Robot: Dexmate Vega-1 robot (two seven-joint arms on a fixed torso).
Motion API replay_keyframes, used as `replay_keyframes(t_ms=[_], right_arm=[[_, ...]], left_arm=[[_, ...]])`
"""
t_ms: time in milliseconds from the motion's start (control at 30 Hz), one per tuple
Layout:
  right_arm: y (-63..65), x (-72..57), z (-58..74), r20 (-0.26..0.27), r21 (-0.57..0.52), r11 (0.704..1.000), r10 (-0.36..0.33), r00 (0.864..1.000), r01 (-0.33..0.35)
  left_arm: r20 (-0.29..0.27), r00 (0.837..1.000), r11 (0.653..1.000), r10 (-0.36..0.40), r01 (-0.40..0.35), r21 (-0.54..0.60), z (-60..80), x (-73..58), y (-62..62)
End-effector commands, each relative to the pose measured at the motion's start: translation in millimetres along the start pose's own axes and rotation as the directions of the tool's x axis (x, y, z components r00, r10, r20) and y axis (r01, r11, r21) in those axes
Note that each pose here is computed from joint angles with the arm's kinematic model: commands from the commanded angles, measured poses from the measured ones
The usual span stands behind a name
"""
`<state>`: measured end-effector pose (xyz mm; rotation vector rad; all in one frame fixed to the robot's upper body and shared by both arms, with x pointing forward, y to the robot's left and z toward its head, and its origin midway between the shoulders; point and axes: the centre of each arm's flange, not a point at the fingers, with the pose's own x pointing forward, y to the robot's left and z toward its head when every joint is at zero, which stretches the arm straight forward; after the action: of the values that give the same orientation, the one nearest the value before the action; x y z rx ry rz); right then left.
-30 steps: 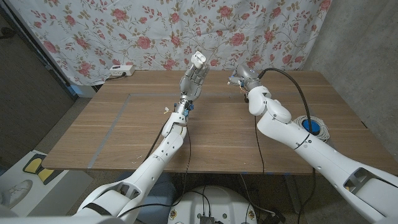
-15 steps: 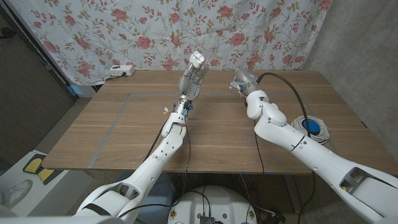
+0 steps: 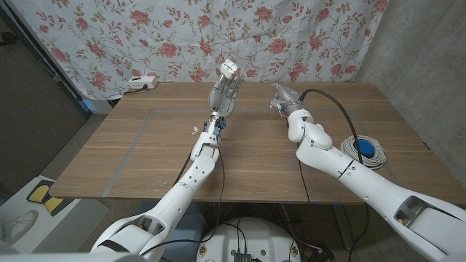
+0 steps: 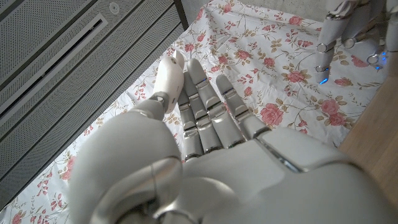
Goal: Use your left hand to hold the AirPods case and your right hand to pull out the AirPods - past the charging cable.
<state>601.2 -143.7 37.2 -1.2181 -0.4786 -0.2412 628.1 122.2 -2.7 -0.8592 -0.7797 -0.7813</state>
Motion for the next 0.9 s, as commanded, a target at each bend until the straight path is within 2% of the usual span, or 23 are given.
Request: replay_keyframes(t_ms=[33,900], right_arm=[[15.3,2.4,-4.1,-0.017,-0.009,0.999,0.036,0.999,-0.036],[34.3,1.9,-8.4,-0.039,-0.019,0.997,0.07,0.997,-0.071]], left_arm=[[0.007,1.0,1.0,0.006,-0.005,-0.028,-2.0,-2.6,-2.4],[0.011,1.0,1.0,-0.009,0.01,-0.027,-0.6,-5.6,-2.9]])
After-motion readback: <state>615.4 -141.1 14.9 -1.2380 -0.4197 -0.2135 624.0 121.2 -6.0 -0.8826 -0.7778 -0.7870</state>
